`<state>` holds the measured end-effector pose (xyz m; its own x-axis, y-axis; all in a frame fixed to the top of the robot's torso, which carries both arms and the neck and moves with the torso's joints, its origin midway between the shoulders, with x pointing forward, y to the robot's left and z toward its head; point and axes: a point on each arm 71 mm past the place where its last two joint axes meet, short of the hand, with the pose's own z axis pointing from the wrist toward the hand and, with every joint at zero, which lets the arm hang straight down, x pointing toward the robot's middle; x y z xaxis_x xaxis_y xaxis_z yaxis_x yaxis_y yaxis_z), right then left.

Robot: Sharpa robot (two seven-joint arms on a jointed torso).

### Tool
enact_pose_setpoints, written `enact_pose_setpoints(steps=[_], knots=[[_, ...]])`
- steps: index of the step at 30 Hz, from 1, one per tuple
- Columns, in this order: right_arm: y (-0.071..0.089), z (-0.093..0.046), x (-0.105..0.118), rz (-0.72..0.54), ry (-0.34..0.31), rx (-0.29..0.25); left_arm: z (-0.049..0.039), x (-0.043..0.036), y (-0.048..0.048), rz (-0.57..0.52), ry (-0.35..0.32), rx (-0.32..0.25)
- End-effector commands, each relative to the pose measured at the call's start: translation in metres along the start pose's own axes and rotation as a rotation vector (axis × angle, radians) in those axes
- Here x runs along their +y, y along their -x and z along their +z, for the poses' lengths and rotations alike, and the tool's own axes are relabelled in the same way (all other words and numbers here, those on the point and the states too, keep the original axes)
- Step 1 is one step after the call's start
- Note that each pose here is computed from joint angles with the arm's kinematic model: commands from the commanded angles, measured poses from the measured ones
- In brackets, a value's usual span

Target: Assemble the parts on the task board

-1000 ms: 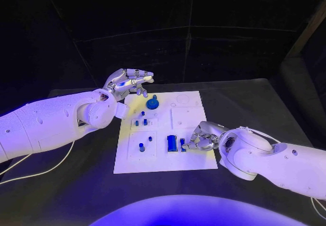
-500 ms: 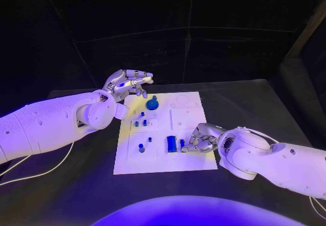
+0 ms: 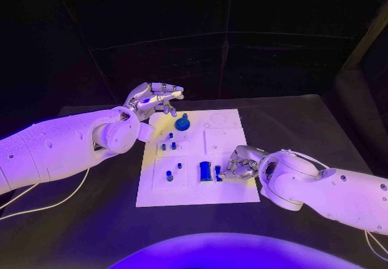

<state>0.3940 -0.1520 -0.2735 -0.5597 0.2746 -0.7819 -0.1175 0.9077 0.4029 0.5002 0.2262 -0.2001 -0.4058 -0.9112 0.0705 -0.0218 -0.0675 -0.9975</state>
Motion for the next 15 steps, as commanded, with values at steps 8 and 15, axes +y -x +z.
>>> enact_pose_setpoints(steps=[8, 15], knots=[[0.0031, -0.0013, 0.0034, 0.039, 0.046, -0.041, 0.0003, -0.0010, 0.0005, -0.004, -0.005, 0.007], [0.0091, -0.0079, -0.0006, 0.223, 0.193, -0.038, 0.0002, -0.0006, 0.0012, -0.011, 0.000, 0.004]])
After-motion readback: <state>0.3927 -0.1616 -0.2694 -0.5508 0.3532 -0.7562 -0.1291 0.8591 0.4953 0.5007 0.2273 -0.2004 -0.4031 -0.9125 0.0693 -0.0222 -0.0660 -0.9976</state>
